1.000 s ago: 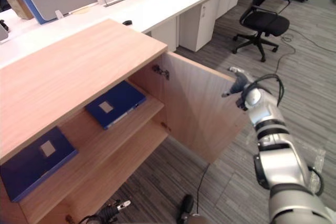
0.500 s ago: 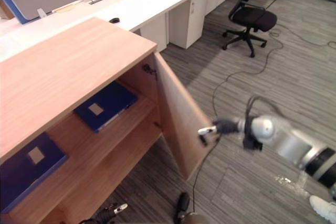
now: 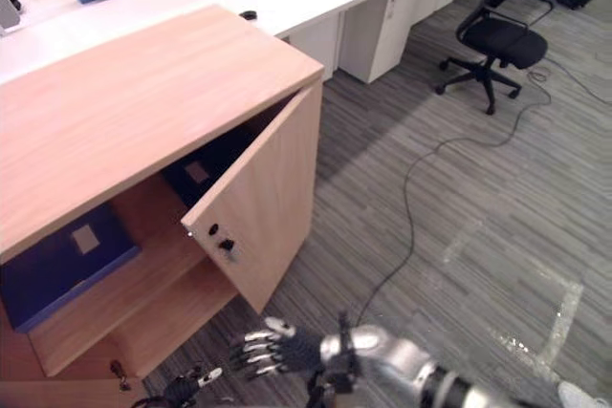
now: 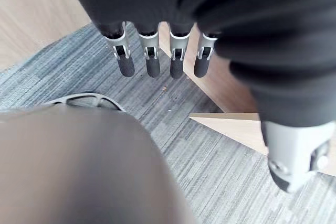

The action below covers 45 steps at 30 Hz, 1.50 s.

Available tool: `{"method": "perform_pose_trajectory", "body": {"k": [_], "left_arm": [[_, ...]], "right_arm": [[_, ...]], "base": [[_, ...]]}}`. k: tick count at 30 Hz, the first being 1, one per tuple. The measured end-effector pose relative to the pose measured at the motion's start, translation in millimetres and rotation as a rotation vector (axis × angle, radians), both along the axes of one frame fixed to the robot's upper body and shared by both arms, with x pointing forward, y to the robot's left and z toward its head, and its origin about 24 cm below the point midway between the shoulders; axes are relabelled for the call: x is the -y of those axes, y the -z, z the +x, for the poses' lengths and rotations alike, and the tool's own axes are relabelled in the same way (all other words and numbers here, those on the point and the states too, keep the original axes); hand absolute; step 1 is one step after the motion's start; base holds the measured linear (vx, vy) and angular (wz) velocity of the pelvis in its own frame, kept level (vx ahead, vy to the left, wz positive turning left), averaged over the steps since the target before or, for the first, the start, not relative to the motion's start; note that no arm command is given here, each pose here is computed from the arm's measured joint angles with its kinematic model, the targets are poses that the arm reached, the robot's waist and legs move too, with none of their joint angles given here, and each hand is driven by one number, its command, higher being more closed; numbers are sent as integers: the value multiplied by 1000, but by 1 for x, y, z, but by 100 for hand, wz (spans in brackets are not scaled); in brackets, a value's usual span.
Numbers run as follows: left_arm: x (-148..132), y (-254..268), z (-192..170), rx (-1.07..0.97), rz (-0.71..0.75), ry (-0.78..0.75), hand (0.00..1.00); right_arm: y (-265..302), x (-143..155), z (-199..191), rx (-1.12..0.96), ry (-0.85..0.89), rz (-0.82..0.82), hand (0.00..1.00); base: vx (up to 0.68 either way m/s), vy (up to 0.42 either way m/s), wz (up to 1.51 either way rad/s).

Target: Walk over to the cabinet, pick up the folder, carry it to the office cabinet, place the folder inside the office cabinet, then close the office cabinet door

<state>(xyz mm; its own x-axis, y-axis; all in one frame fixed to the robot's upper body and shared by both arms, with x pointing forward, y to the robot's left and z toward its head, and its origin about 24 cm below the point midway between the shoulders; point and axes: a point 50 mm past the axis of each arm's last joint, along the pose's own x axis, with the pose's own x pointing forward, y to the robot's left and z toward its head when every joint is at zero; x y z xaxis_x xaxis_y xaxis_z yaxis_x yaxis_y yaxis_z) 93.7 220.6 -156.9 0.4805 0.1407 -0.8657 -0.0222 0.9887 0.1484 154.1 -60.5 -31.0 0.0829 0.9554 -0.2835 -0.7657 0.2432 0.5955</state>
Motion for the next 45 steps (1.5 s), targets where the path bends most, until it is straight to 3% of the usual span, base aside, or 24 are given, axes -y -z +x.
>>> {"method": "perform_pose_trajectory", "body": {"k": [4, 9, 12, 13, 14, 15, 18, 21, 26, 31, 34, 45], "left_arm": [[-3, 0, -4, -10, 15, -4, 0], [-5, -2, 3, 13, 21, -2, 0], [-5, -4, 6, 37, 6, -31, 0], [-4, -5, 9, 52, -8, -52, 0], [-3, -5, 10, 61, -13, -66, 0], [-2, -6, 13, 74, -23, -99, 0], [2, -5, 16, 97, -50, -185, 0], [5, -3, 10, 86, -55, -237, 0], [8, -4, 15, 89, -43, -188, 0], [10, -4, 15, 78, -25, -112, 0], [10, -3, 12, 54, 4, -23, 0], [-5, -4, 7, 56, 47, -70, 0]], "right_arm": [[20, 13, -13, -89, 69, -57, 0], [33, 51, -5, -66, 163, -175, 0], [54, 93, 23, 44, 437, -355, 0], [70, 115, 33, 2, 708, -438, 0], [76, 123, 34, -29, 817, -470, 0], [87, 136, 31, -109, 1017, -518, 0], [115, 150, -10, -367, 1301, -650, 0], [133, 145, -55, -550, 1376, -778, 0], [136, 160, -75, -602, 1432, -902, 0], [134, 167, -74, -615, 1494, -897, 0], [133, 155, -59, -593, 1501, -833, 0], [140, 146, -88, -741, 1605, -770, 0]], "base": [[22, 32, 12], [53, 14, 31], [33, 11, 64], [-17, 7, 78], [-36, 7, 106], [-31, 8, 88], [-9, 39, 126], [32, 132, 94], [114, 196, 94], [169, 220, 89], [115, 110, 58], [-28, -150, 75]]}}
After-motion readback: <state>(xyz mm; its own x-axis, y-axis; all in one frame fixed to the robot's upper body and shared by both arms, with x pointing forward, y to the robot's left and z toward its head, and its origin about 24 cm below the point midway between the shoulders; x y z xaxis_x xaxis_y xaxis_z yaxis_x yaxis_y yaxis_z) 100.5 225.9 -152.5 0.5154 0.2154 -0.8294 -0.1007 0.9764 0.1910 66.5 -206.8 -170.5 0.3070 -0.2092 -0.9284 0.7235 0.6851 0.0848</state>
